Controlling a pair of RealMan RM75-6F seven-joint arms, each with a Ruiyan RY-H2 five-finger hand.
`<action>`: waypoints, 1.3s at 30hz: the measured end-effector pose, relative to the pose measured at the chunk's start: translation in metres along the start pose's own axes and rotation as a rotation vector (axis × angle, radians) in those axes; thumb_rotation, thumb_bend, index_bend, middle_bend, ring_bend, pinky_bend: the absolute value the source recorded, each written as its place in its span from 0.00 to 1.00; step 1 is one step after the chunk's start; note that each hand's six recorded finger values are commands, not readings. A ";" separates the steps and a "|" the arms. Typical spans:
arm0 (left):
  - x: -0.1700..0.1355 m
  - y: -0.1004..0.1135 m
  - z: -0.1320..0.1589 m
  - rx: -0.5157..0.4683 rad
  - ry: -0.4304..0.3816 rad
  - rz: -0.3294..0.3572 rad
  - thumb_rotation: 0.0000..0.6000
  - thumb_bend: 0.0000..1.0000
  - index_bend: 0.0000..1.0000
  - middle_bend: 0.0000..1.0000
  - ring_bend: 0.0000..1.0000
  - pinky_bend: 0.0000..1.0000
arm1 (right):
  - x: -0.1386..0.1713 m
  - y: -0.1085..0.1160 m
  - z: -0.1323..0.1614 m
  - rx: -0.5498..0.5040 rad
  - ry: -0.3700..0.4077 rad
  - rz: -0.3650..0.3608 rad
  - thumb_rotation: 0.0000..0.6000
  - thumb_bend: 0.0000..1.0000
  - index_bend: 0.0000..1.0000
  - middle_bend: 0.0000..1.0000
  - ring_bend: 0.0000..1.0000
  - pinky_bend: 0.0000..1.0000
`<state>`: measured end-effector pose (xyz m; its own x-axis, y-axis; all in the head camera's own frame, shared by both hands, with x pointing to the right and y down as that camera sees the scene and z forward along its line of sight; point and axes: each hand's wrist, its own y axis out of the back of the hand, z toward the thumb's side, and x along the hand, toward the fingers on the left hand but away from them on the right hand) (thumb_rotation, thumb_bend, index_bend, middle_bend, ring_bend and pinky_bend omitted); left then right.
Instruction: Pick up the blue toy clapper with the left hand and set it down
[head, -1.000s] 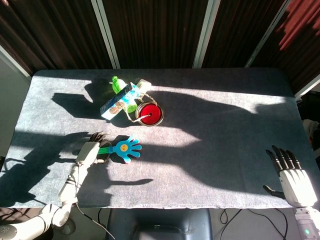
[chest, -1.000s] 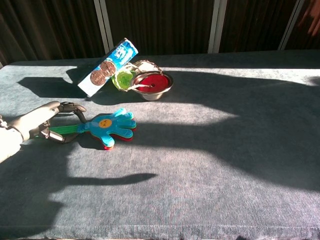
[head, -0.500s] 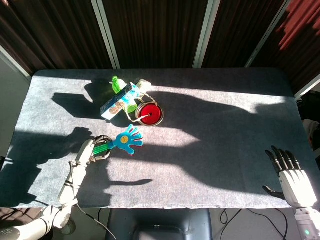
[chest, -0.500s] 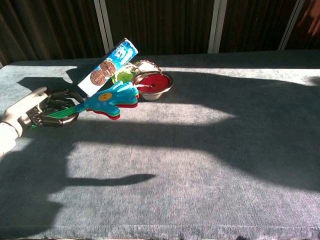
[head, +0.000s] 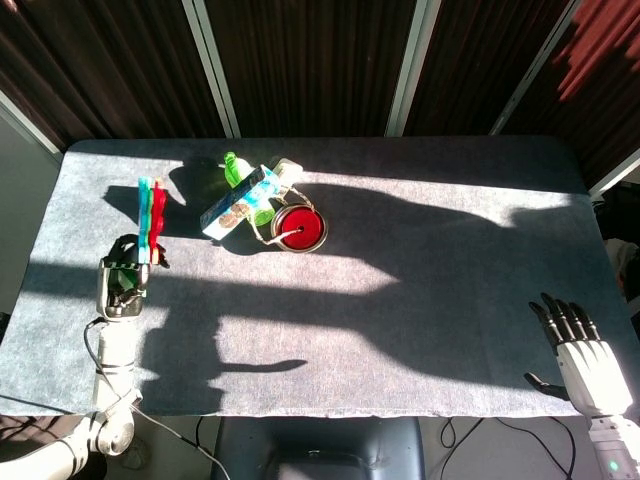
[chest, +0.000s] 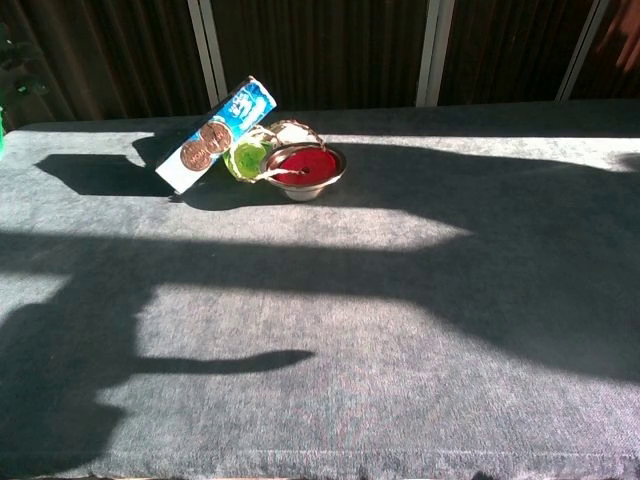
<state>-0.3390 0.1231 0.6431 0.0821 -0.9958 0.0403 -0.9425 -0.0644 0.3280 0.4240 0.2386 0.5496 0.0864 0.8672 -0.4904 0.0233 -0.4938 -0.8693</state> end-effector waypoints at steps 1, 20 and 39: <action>0.001 -0.001 0.006 -0.005 -0.029 0.006 1.00 0.71 0.78 0.73 0.43 0.57 | 0.000 0.000 0.000 0.001 0.000 0.000 1.00 0.12 0.00 0.00 0.00 0.00; -0.039 0.002 -0.068 0.715 0.374 -0.483 1.00 0.68 0.78 0.74 0.44 0.61 | 0.001 -0.002 0.001 -0.003 0.006 0.012 1.00 0.12 0.00 0.00 0.00 0.00; -0.011 -0.001 -0.007 -0.074 0.301 -0.281 1.00 0.66 0.78 0.73 0.44 0.61 | 0.002 -0.004 0.004 -0.001 0.016 0.025 1.00 0.12 0.00 0.00 0.00 0.00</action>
<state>-0.3370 0.1345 0.6487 0.4341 -0.8760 0.2101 -0.8450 -0.3151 0.4320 0.4202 0.2431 0.5518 0.1024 0.8536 -0.5108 0.0215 -0.5153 -0.8567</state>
